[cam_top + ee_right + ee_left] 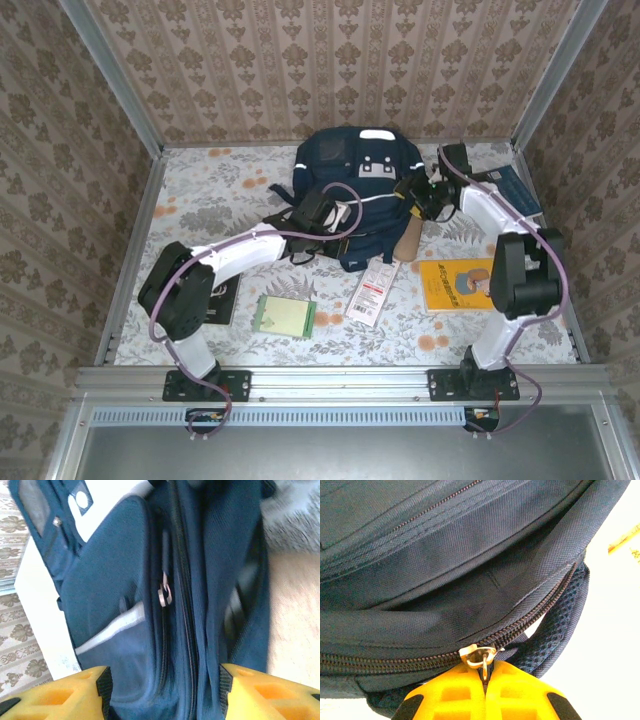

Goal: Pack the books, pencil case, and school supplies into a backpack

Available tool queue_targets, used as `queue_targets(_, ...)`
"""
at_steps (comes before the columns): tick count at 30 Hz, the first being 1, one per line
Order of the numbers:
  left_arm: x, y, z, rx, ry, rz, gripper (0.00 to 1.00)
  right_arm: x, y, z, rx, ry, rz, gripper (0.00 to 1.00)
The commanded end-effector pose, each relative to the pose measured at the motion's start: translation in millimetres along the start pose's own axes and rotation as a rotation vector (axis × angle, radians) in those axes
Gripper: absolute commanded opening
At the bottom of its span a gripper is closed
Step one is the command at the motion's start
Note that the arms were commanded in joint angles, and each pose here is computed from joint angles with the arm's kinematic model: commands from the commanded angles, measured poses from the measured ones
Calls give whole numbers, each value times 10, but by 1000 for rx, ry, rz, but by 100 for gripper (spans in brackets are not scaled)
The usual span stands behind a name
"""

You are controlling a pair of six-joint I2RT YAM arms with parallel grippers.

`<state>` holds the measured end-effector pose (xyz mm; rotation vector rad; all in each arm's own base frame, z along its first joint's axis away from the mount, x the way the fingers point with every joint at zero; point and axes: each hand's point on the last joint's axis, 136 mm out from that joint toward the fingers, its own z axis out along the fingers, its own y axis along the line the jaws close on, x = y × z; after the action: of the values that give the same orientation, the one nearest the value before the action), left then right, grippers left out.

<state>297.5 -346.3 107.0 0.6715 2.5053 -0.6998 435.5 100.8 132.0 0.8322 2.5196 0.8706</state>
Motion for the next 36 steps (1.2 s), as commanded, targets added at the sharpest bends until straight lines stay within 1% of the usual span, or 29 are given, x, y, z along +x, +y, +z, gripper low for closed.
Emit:
queue_targets(1,-94,-147,6,47,7,0,0,224,107,-134,-55,-25,23,58)
queue_targets(3,-94,-160,38,56,14,3,0,379,139,-65,-88,3,41,57)
queue_targets(6,-95,-179,63,65,22,12,0,537,232,34,-92,30,23,53)
queue_targets(9,-92,-174,72,63,25,16,0,680,253,117,-38,60,10,53)
queue_targets(12,-68,-162,84,63,30,15,0,762,260,72,-6,36,-24,55)
queue_targets(16,-37,-165,72,66,29,15,0,791,90,-111,60,-36,-13,56)
queue_targets(18,-28,-165,63,67,27,18,0,820,-27,-134,76,-54,21,55)
queue_targets(21,-13,-165,66,70,30,21,0,865,-85,-26,70,-29,57,52)
queue_targets(24,-9,-169,65,72,31,28,0,851,-20,131,43,-2,75,51)
queue_targets(30,5,-167,45,68,40,47,0,668,105,237,40,-39,59,48)
queue_targets(32,4,-168,28,67,40,51,0,659,98,299,43,-24,67,42)
queue_targets(34,12,-147,8,56,47,52,0,651,78,320,52,-26,72,32)
queue_targets(36,40,-102,-17,30,64,51,0,619,61,283,63,-51,58,9)
